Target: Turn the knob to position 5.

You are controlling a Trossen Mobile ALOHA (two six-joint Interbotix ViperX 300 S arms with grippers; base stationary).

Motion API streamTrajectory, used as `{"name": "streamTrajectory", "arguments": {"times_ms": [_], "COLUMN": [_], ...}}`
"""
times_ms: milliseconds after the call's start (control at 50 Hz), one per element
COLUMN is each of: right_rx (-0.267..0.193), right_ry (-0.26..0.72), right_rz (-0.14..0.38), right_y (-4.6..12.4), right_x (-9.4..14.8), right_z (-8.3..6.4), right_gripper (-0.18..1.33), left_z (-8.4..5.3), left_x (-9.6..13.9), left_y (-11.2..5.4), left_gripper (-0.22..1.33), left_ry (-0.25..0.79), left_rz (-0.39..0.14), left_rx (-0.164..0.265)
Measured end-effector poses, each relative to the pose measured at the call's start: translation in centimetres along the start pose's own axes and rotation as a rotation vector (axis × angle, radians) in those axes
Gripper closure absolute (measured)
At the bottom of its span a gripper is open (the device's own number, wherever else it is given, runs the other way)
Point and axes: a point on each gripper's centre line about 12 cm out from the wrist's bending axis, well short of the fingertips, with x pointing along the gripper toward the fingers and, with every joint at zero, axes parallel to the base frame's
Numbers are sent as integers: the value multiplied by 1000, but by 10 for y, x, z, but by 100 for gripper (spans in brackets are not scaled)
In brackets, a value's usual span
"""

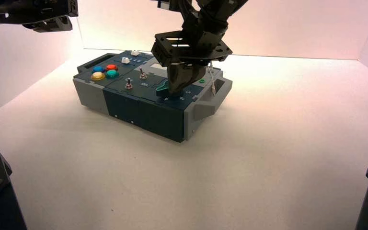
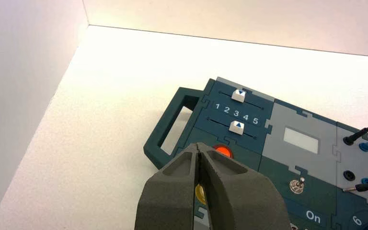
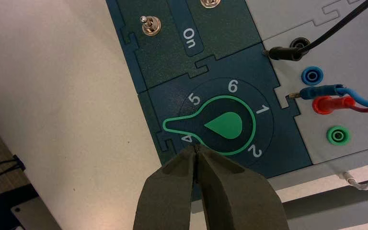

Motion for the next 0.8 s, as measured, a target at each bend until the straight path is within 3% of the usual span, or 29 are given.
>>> {"name": "streamTrajectory", "arguments": {"times_ms": [800], "right_rx": [4], "right_ry": [-9], "right_rz": [11], "right_y": [4], "right_x": [2], "right_z": [10], "right_gripper": [128], "left_z": [-1], "left_x": [0], "left_y": [0], "left_gripper": [128], "left_ry": [2], "left_rz": [0], "left_rx": [-1]}}
